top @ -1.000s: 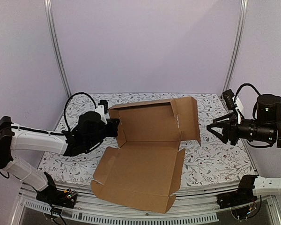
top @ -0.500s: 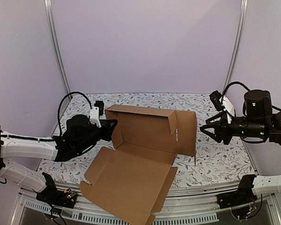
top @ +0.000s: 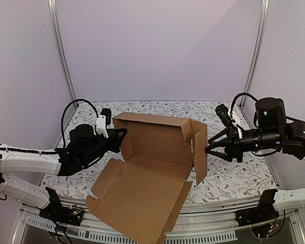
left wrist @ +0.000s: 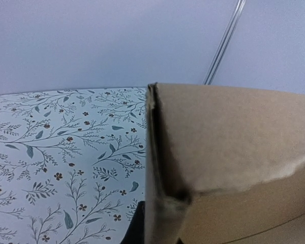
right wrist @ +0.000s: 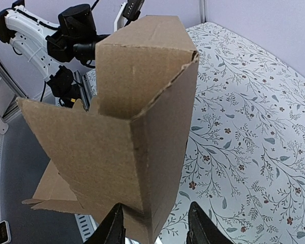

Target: Fold the paper box

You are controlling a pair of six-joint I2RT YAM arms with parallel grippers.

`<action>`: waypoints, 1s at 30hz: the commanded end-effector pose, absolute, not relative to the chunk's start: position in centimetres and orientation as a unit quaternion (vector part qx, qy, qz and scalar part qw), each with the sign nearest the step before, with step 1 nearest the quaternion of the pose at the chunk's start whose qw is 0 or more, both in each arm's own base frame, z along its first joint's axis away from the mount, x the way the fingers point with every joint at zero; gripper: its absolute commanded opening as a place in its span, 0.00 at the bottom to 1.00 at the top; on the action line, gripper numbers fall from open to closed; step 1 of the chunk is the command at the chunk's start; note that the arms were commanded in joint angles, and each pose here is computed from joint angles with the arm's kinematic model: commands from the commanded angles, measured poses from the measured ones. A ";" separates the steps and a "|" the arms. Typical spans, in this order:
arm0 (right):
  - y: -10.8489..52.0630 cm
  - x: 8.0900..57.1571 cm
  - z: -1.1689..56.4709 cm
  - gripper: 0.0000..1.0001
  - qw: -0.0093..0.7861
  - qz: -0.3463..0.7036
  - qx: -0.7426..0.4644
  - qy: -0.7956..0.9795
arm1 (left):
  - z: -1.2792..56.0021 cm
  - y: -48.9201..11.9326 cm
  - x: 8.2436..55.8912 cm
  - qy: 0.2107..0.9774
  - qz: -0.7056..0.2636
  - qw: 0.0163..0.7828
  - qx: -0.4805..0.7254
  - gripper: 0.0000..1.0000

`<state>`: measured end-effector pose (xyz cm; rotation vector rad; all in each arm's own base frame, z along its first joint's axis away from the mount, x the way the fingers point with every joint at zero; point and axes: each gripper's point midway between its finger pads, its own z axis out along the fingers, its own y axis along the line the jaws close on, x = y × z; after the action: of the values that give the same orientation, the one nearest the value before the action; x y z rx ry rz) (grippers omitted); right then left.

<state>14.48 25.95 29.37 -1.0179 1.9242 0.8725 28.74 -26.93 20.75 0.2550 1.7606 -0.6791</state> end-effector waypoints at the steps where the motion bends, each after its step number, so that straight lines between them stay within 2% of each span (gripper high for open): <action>1: 25.9 14.1 29.3 0.40 0.383 0.353 -0.392 0.759 | 21.4 -26.6 28.9 0.746 -0.289 0.592 0.097 0.00; 14: 24.1 13.0 27.3 0.36 0.359 0.378 -0.331 0.786 | 20.9 -23.5 30.1 0.766 -0.221 0.602 0.036 0.00; 22: 26.6 13.8 27.3 0.20 0.370 0.436 -0.277 0.772 | 20.5 -22.9 30.5 0.774 -0.204 0.599 0.012 0.00; 30: 31.8 13.3 26.5 0.05 0.355 0.442 -0.307 0.765 | 20.4 -22.8 30.7 0.780 -0.205 0.591 -0.007 0.00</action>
<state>12.77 29.61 25.27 -0.8203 2.0341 1.1183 30.38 -22.53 19.15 0.0429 1.8300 -0.4434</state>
